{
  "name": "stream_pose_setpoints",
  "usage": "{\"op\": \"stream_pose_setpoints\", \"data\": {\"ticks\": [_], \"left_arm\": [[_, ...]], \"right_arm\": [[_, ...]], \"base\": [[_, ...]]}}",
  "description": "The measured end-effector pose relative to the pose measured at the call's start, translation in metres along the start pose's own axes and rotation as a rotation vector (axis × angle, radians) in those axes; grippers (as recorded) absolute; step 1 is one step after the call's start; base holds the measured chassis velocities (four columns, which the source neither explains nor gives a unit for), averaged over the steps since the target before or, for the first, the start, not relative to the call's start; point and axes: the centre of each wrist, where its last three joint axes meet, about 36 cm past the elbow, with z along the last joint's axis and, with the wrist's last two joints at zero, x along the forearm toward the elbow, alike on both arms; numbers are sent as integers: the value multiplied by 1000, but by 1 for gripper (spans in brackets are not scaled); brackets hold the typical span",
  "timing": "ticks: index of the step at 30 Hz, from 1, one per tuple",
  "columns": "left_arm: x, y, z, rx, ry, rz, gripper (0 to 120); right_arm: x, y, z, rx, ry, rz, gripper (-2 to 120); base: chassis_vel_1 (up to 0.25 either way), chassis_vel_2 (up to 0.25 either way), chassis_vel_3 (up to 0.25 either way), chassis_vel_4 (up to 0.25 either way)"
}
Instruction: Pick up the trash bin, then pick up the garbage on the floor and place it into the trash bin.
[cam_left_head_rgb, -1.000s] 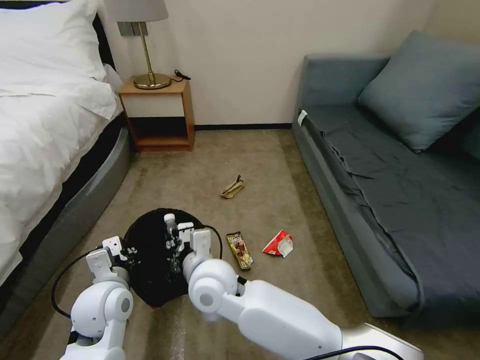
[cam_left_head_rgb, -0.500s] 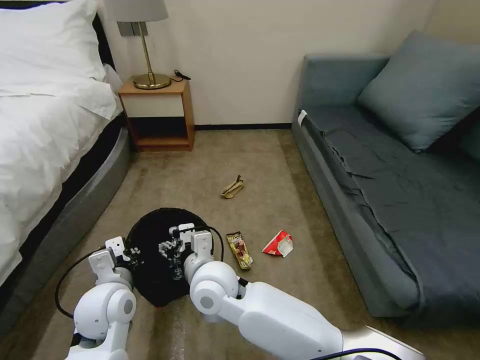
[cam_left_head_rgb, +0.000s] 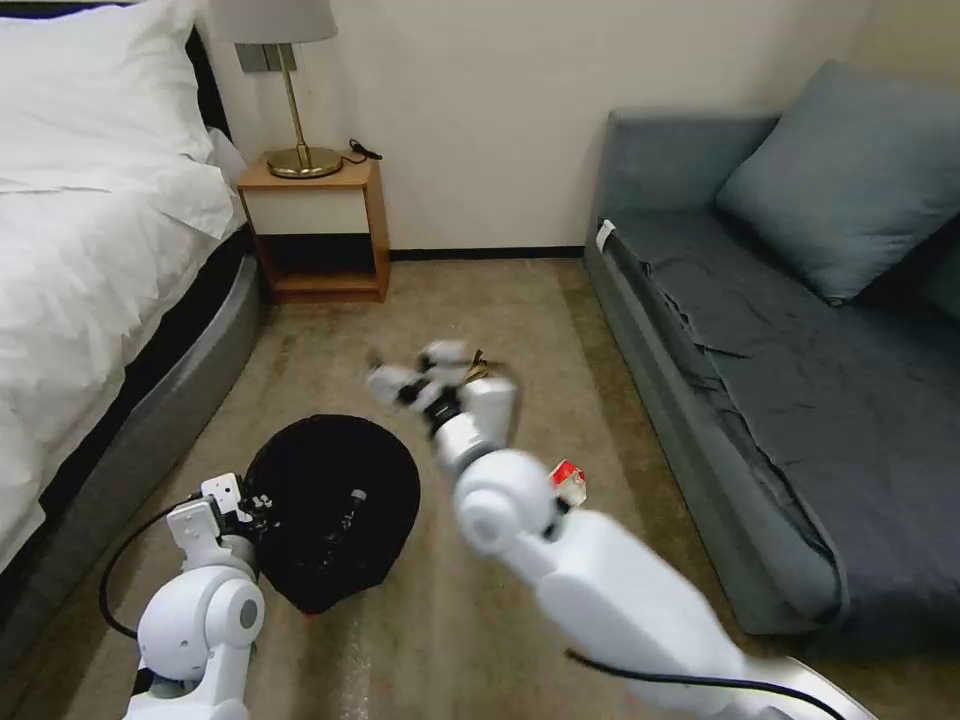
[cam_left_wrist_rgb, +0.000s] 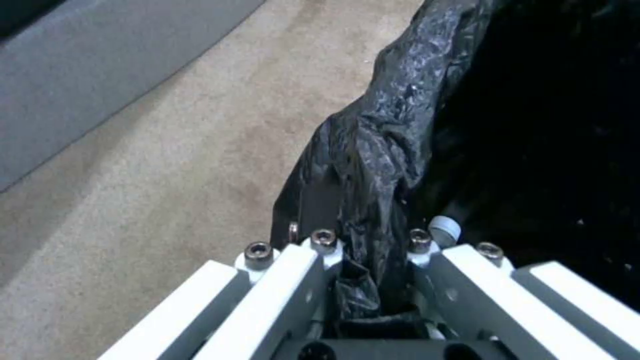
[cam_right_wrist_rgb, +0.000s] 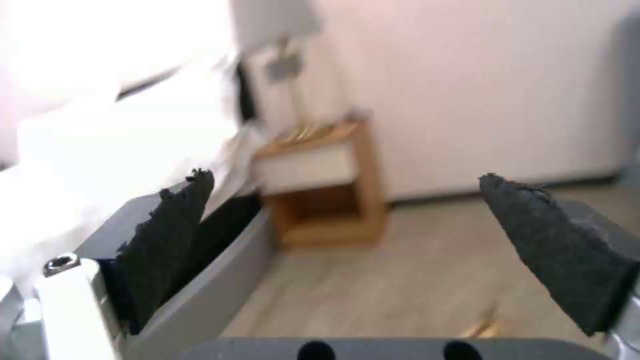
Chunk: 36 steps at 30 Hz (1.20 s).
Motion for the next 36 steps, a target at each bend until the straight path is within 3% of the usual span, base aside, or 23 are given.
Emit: {"op": "stream_pose_setpoints", "data": {"ticks": [2,6,7,10,16,36], "left_arm": [[0,1,0,-2,-1,-1,3],[-1,3,-1,-4,-2,-2,3],[-1,3,-1,-4,-2,-2,3],[-2,6,-3,-2,-9,-8,3],[-1,12,-6,0,-18,-21,3],[6,16,-9,13,-30,-29,3]], "right_arm": [[24,-29,-3,53,-66,61,100],[61,-55,-10,135,-156,134,100],[61,-55,-10,135,-156,134,100],[115,-66,-9,234,-192,231,100],[166,-55,0,258,-169,307,100],[173,-46,18,256,-154,302,100]], "base": [[0,0,0,0],[0,0,0,0],[0,0,0,0],[0,0,0,0],[0,0,0,0],[-32,29,29,-32]]}}
